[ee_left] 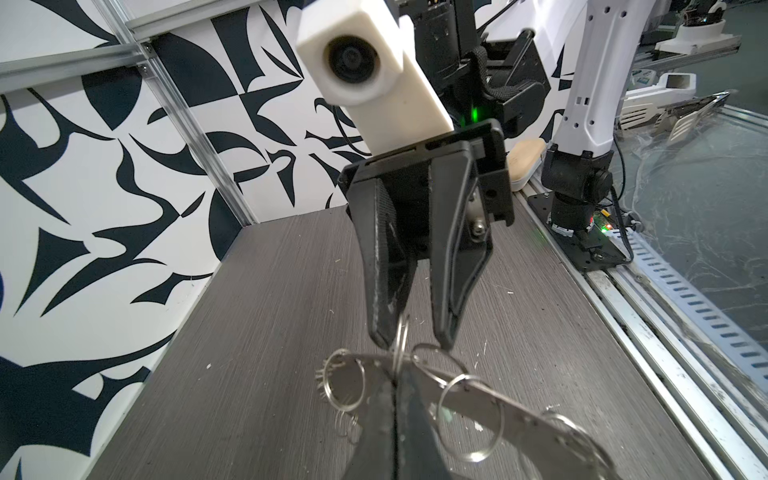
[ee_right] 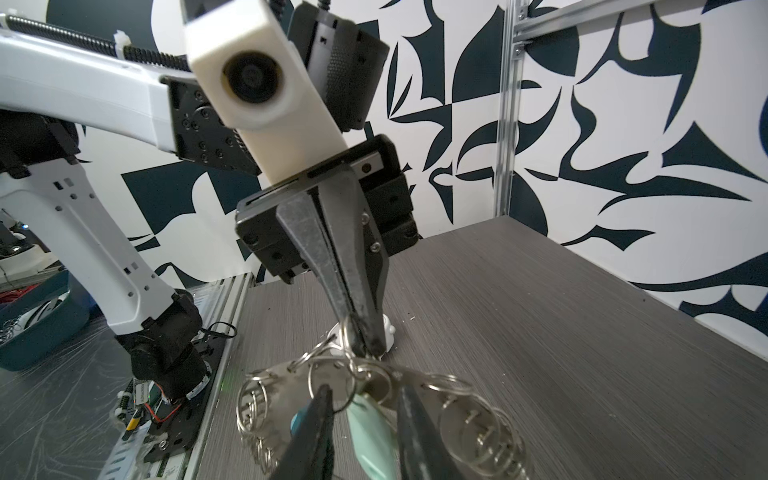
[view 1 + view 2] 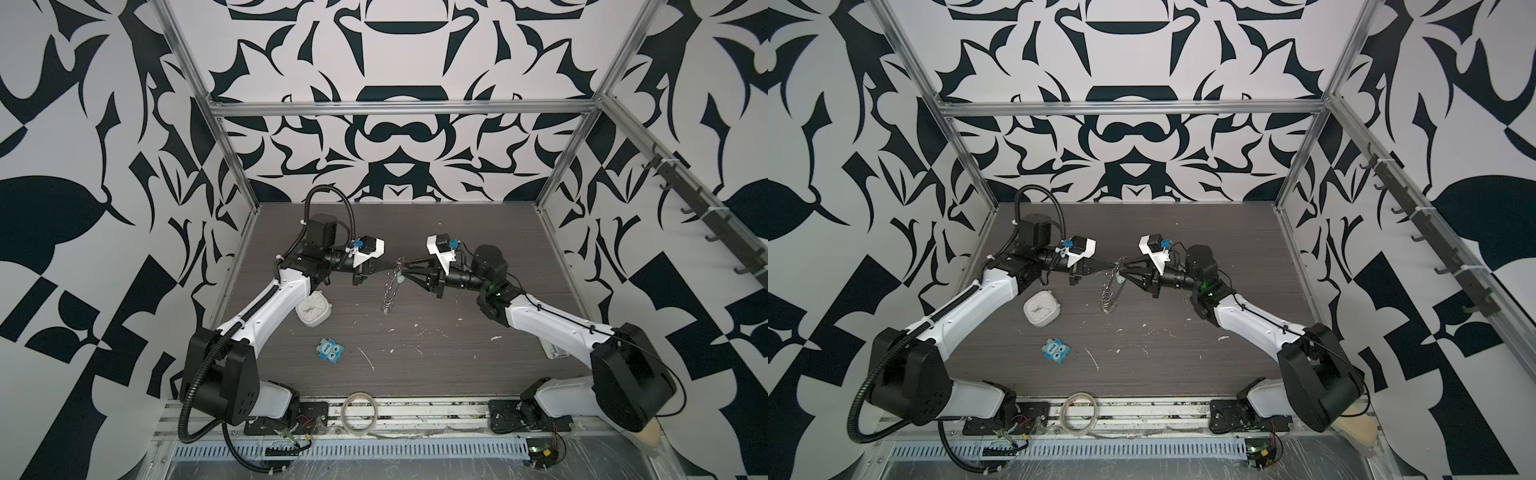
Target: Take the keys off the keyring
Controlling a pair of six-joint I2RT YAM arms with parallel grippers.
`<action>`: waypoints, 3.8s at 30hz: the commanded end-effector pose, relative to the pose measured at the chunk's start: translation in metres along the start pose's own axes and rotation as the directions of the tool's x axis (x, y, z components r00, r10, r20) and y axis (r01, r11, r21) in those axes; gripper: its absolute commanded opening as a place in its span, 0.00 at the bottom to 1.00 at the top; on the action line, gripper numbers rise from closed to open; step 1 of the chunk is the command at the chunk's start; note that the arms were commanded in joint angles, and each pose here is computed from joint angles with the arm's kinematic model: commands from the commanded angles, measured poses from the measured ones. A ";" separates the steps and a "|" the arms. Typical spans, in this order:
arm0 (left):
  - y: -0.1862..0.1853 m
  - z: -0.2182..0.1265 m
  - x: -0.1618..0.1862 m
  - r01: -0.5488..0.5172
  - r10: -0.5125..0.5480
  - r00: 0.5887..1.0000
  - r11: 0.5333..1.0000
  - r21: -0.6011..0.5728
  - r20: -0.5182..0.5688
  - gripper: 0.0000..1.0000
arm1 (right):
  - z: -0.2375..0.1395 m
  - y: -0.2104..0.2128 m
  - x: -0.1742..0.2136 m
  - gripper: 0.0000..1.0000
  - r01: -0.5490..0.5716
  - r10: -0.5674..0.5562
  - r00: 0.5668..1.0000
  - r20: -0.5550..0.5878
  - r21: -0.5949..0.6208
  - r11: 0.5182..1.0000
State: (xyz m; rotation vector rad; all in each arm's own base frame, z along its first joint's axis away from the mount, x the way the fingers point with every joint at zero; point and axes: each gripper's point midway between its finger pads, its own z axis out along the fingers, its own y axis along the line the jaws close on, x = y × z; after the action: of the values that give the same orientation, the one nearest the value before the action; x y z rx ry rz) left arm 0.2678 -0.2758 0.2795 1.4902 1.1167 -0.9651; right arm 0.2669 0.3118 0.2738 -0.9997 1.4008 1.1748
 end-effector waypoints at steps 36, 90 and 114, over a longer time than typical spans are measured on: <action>-0.010 -0.007 -0.016 -0.049 0.048 0.999 0.999 0.008 0.020 0.00 | 0.002 0.007 0.001 0.00 0.252 -0.244 0.961 -0.132 0.048 0.966; 0.019 -0.002 0.014 -0.033 -0.013 0.985 0.966 -0.258 -0.171 0.00 | -0.031 0.005 -0.031 0.00 0.374 -0.308 0.909 -0.281 0.223 0.900; 0.030 -0.003 0.018 -0.084 0.018 0.984 0.927 -0.366 -0.180 0.00 | -0.008 0.004 -0.003 0.00 -0.013 0.071 0.956 -0.286 0.200 0.980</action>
State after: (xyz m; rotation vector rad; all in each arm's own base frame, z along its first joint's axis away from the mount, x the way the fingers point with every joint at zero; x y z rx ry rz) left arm 0.2919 -0.2791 0.2613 1.3482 1.3014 -0.6169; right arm 0.2689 0.2963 0.2574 -1.0313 1.7733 0.8332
